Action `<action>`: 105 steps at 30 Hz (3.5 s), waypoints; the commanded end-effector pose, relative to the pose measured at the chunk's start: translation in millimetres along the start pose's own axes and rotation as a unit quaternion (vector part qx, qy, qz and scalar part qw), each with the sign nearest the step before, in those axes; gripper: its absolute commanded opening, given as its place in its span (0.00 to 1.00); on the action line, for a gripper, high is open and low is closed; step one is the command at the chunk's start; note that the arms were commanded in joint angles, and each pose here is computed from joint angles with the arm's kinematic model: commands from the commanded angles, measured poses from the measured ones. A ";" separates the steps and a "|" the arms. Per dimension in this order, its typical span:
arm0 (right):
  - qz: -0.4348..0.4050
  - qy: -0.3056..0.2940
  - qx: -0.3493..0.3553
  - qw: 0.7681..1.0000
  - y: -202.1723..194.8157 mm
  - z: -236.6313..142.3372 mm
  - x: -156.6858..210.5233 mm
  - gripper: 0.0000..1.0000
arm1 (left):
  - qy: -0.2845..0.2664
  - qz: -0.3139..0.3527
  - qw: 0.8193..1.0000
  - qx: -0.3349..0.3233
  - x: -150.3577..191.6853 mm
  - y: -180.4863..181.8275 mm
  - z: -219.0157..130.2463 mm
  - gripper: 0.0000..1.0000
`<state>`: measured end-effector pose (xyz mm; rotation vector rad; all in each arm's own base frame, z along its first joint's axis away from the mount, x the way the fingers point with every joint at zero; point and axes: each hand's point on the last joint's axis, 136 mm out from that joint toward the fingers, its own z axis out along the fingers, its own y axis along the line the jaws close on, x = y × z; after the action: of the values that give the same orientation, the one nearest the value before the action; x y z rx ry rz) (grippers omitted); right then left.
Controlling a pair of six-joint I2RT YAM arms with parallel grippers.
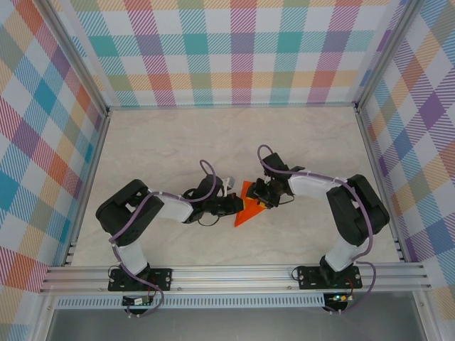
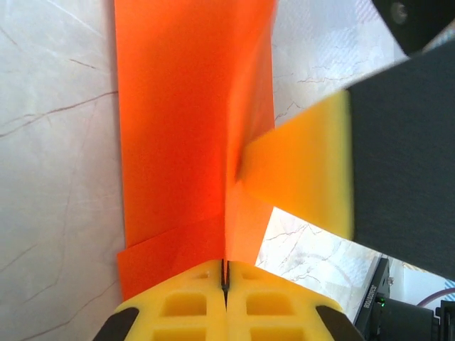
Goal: Fold a paper plane with a square sheet of paper (pick it up from the middle)
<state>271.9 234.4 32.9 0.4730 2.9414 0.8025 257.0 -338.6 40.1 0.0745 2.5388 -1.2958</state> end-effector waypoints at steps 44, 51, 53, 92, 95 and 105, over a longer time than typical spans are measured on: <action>-0.052 0.037 -0.039 0.997 3.7 11.8 0.4 0.52 | -0.006 0.023 0.998 0.059 -14.3 -7.9 5.6 0.19; -0.048 0.034 -0.033 0.998 0.5 11.6 0.6 0.52 | -0.006 0.024 0.997 0.072 -13.7 -11.0 3.7 0.08; -0.046 0.034 -0.027 0.998 -2.3 11.9 0.6 0.52 | -0.009 0.023 0.997 0.073 -14.4 -11.5 -0.1 0.09; -0.008 0.045 0.049 0.998 -30.5 20.1 1.6 0.60 | 0.016 0.024 0.998 0.064 -3.7 -35.6 -12.8 0.09; -0.005 0.046 0.057 0.997 -33.6 21.0 1.6 0.59 | 0.021 0.019 0.998 0.052 -0.8 -27.9 -10.0 0.07; 0.002 0.052 0.081 0.995 -44.2 24.8 3.0 0.58 | 0.030 0.008 0.999 0.033 4.8 -12.2 -2.3 0.05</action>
<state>275.7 239.5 23.6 0.3790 3.0163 0.8552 250.4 -339.8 50.6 0.1341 2.5359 -1.3877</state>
